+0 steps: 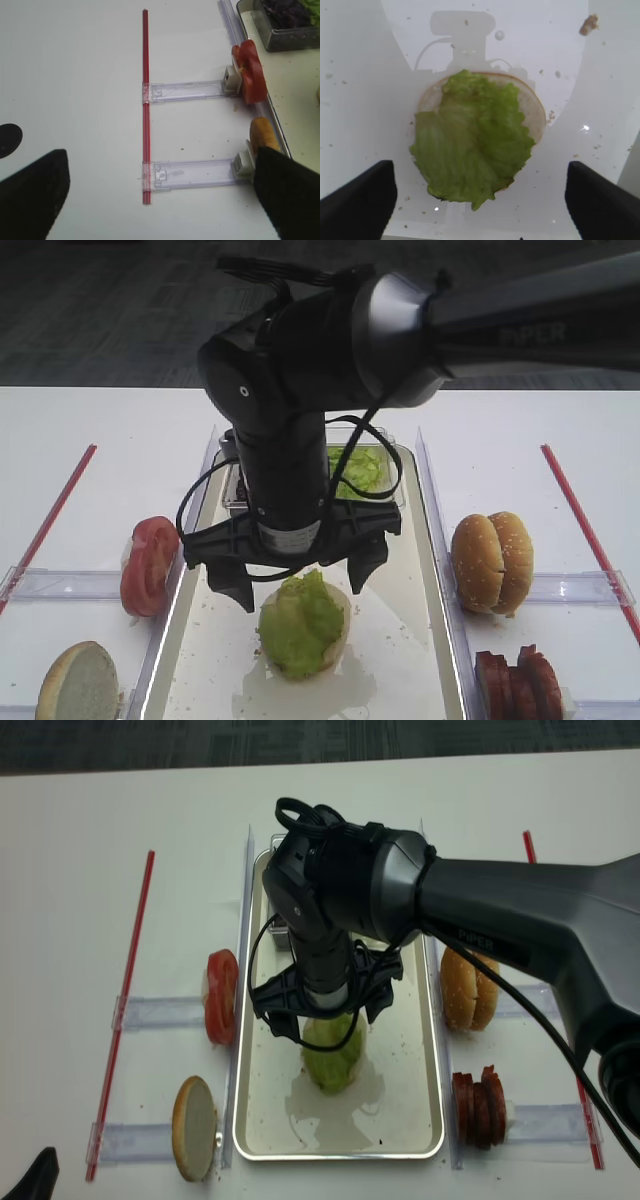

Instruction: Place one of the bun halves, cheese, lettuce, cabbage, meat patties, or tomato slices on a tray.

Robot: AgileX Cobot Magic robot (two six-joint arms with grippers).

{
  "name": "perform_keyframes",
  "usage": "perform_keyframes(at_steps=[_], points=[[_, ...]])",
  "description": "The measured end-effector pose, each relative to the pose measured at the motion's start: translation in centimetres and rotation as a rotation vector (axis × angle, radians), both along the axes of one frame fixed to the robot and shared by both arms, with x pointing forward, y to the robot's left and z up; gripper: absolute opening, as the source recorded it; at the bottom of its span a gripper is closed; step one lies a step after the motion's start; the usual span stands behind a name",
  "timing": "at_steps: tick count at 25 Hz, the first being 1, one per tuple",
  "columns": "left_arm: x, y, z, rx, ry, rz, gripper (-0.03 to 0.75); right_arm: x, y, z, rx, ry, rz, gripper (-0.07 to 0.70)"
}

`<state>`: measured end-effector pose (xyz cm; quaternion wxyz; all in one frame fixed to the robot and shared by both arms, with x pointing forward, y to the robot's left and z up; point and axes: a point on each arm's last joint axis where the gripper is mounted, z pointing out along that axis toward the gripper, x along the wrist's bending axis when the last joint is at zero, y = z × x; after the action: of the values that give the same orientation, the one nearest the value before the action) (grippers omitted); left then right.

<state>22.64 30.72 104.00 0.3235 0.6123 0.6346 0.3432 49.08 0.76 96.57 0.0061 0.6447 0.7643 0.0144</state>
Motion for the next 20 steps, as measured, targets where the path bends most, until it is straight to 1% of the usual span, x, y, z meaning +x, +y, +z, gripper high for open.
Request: perform_keyframes(at_steps=[3, 6, 9, 13, 16, 20], points=[[0.0, 0.0, 0.0, 0.0, 0.0, 0.0, 0.689, 0.6, 0.2, 1.0, 0.017, -0.017, -0.006, 0.692], [0.0, 0.0, 0.0, 0.0, 0.0, 0.0, 0.689, 1.6, 0.2, 2.8, 0.03, -0.037, -0.01, 0.692], [0.0, 0.0, 0.0, 0.0, 0.0, 0.0, 0.689, 3.2, -0.1, 4.7, 0.071, -0.077, -0.021, 0.692], [0.0, 0.0, 0.0, 0.0, 0.0, 0.0, 0.689, 5.2, -0.6, 7.2, 0.147, -0.128, -0.044, 0.692], [0.0, 0.0, 0.0, 0.0, 0.0, 0.0, 0.689, 5.8, -0.9, 8.2, 0.172, -0.147, -0.047, 0.692], [0.0, 0.0, 0.0, 0.0, 0.0, 0.0, 0.689, 5.9, -1.1, 8.2, 0.162, -0.151, -0.032, 0.692]])
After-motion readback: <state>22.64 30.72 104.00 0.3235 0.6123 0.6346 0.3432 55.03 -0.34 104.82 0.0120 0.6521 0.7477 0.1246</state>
